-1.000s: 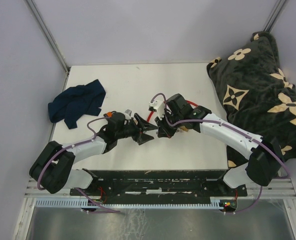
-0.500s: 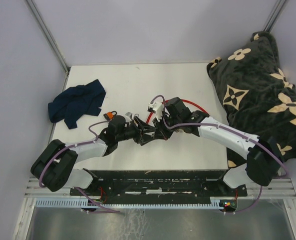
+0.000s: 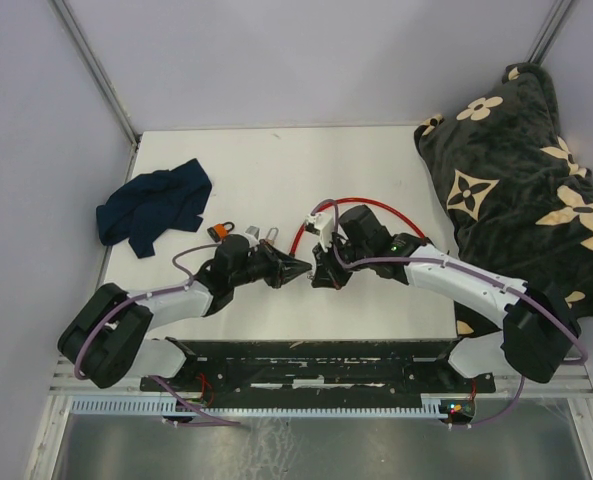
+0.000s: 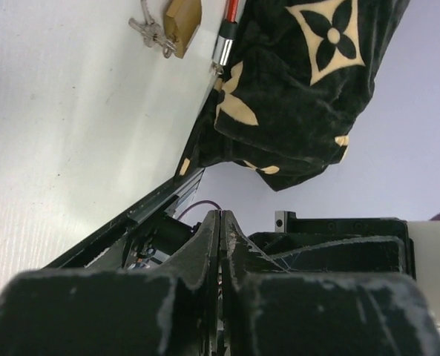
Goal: Unlock with the key
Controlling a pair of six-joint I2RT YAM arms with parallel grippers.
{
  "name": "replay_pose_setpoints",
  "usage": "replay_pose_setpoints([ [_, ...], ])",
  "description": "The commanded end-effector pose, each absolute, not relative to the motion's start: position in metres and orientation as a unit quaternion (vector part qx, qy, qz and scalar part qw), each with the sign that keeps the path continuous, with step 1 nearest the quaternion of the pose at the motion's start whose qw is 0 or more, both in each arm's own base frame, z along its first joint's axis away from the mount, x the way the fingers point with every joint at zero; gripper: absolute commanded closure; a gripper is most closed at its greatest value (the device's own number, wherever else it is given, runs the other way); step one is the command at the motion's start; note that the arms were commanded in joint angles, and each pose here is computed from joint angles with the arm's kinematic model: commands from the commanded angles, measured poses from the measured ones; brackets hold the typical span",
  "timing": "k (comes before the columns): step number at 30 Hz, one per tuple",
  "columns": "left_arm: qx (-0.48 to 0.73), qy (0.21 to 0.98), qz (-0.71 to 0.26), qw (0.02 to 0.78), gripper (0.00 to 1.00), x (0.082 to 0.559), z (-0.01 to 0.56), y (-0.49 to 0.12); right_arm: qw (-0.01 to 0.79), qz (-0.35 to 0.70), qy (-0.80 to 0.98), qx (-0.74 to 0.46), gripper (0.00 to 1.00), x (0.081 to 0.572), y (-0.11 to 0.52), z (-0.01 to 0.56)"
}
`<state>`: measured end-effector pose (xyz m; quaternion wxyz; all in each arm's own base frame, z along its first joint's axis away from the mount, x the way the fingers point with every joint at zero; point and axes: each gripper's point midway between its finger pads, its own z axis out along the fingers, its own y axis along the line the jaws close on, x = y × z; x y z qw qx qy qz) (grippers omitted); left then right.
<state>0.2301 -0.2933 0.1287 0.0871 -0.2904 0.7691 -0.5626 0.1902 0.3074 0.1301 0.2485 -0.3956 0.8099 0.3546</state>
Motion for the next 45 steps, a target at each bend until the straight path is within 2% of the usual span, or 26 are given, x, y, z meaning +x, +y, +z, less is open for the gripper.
replay_pose_setpoints([
  [1, -0.245, 0.754, -0.586, 0.166, 0.97, 0.241, 0.156, -0.292, 0.281, 0.381, 0.782, -0.405, 0.96, 0.187, 0.314, 0.152],
  [8, -0.176, 0.725, -0.613, 0.261, 0.97, 0.249, 0.194, -0.288, 0.312, 0.377, 0.773, -0.404, 0.93, 0.193, 0.313, 0.163],
  [14, -0.101, 0.726, -0.567, 0.376, 0.97, 0.258, 0.216, -0.275, 0.398, 0.341, 0.754, -0.395, 0.61, 0.209, 0.301, 0.187],
  [22, -0.030, 0.717, -0.474, 0.511, 0.97, 0.265, 0.253, -0.256, 0.574, 0.286, 0.652, -0.405, 0.43, 0.222, 0.293, 0.233],
  [26, -0.030, 0.725, -0.410, 0.553, 0.97, 0.269, 0.263, -0.247, 0.654, 0.239, 0.584, -0.418, 0.43, 0.228, 0.295, 0.251],
  [32, -0.042, 0.724, -0.365, 0.584, 0.97, 0.267, 0.278, -0.247, 0.720, 0.191, 0.533, -0.402, 0.47, 0.234, 0.303, 0.277],
  [38, -0.063, 0.731, -0.346, 0.585, 0.97, 0.265, 0.282, -0.252, 0.754, 0.181, 0.500, -0.385, 0.51, 0.233, 0.321, 0.292],
  [45, -0.091, 0.734, -0.353, 0.573, 0.97, 0.265, 0.283, -0.256, 0.760, 0.141, 0.500, -0.391, 0.52, 0.238, 0.337, 0.281],
])
